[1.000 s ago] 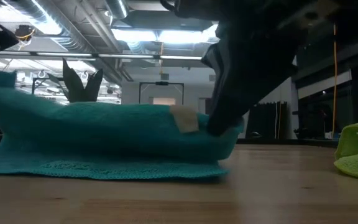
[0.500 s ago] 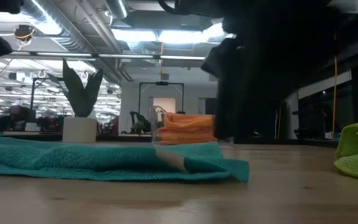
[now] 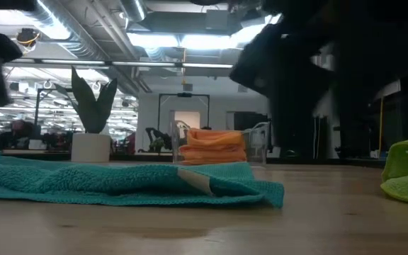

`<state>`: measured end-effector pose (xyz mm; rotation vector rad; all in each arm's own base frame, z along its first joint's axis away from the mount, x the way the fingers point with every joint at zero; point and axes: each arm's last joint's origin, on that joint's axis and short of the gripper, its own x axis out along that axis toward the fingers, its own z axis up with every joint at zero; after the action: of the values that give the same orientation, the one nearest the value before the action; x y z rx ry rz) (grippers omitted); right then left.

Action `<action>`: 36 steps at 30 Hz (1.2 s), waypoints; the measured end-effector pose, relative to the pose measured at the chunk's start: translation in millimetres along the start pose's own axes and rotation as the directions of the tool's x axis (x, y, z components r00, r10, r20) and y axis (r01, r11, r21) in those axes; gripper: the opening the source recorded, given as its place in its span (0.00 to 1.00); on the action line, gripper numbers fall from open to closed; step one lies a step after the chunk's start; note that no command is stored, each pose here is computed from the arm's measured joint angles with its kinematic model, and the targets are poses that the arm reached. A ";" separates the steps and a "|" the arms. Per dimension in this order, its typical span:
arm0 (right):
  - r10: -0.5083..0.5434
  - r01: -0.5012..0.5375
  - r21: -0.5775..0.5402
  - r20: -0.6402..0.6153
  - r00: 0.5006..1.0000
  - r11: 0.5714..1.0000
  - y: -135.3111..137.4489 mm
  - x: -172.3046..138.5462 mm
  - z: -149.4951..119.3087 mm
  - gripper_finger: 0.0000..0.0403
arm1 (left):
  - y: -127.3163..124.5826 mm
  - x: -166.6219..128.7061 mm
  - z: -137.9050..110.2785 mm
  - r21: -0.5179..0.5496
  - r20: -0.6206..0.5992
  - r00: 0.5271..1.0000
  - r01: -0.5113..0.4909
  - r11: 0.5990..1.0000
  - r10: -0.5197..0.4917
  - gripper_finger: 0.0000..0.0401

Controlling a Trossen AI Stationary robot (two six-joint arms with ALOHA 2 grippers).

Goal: Fold microfiber towels
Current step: Fold the blue microfiber towel

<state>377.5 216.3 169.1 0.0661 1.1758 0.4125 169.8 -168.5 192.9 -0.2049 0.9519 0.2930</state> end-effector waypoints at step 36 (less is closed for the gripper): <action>-0.584 0.538 0.263 0.143 0.799 0.801 -80.6 19.6 -20.0 0.47 | -7.6 43.2 -3.8 0.096 -0.410 0.907 0.147 0.984 -0.096 0.28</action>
<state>388.2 145.4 122.8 -0.0594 0.9583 -0.2514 193.0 -170.0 155.5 -0.2134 1.3590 0.0726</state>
